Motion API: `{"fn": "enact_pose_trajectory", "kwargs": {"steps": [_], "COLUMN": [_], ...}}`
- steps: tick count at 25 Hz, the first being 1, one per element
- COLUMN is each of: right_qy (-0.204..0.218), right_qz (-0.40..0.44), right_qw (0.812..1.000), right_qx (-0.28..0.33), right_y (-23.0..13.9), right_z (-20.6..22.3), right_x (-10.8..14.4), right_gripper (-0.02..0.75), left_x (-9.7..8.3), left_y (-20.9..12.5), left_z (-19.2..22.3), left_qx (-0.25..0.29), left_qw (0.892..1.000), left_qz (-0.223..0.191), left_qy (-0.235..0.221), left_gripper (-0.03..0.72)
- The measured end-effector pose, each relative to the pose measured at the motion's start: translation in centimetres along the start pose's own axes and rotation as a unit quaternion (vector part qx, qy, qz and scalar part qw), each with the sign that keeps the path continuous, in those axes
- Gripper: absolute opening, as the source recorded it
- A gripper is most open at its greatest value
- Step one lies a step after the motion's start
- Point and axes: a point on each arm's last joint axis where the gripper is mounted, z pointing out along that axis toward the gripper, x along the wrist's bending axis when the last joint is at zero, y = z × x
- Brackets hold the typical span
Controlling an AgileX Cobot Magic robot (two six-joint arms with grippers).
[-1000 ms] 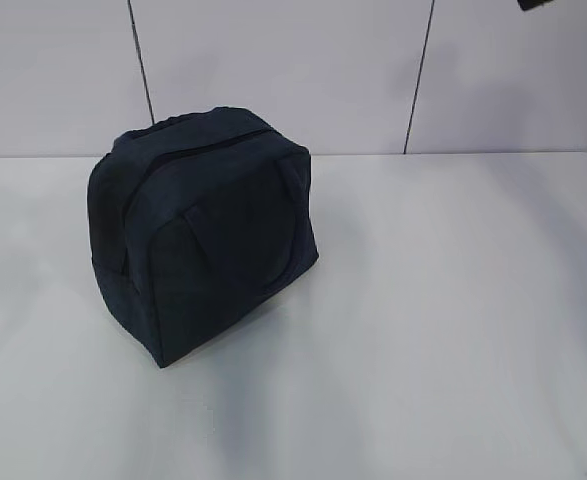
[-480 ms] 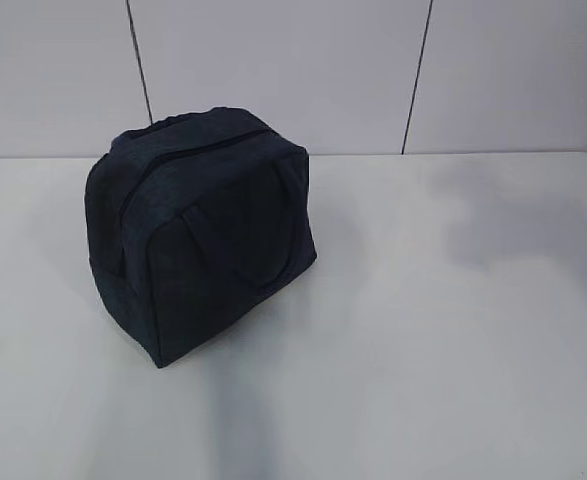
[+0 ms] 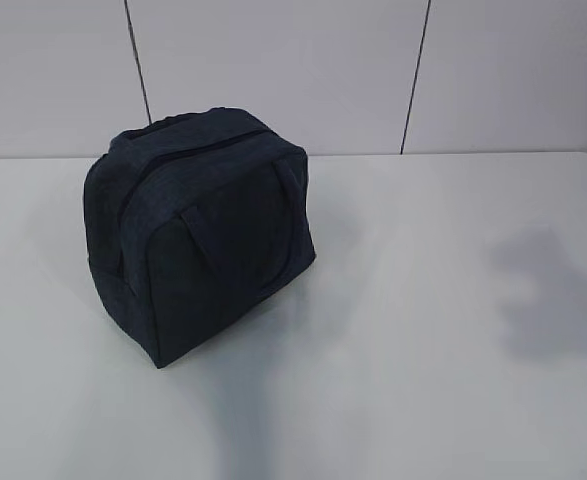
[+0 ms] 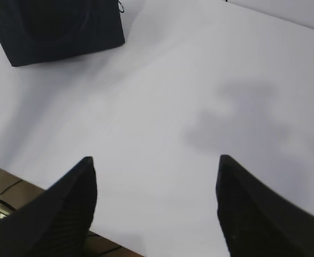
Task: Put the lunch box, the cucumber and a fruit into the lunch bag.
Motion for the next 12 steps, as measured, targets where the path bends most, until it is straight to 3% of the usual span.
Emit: {"fn": "enact_pose_trajectory", "kwargs": {"steps": [4,12], "right_qy": [0.004,-0.016], "right_qz": [0.009,0.006], "right_qw": [1.0,0.994], "right_qx": [-0.02,-0.105], "right_y": [-3.0,-7.7], "right_z": [0.2,-0.9], "right_x": [0.8,1.9], "right_gripper": [0.507,0.508], "left_x": [-0.3,-0.6], "left_y": [-1.6,-3.2], "left_z": [1.4,1.1], "left_qx": [0.01,-0.038], "left_qw": [1.0,0.999], "left_qz": [-0.009,-0.018], "left_qy": [-0.014,-0.028], "left_gripper": [0.34,0.339]}}
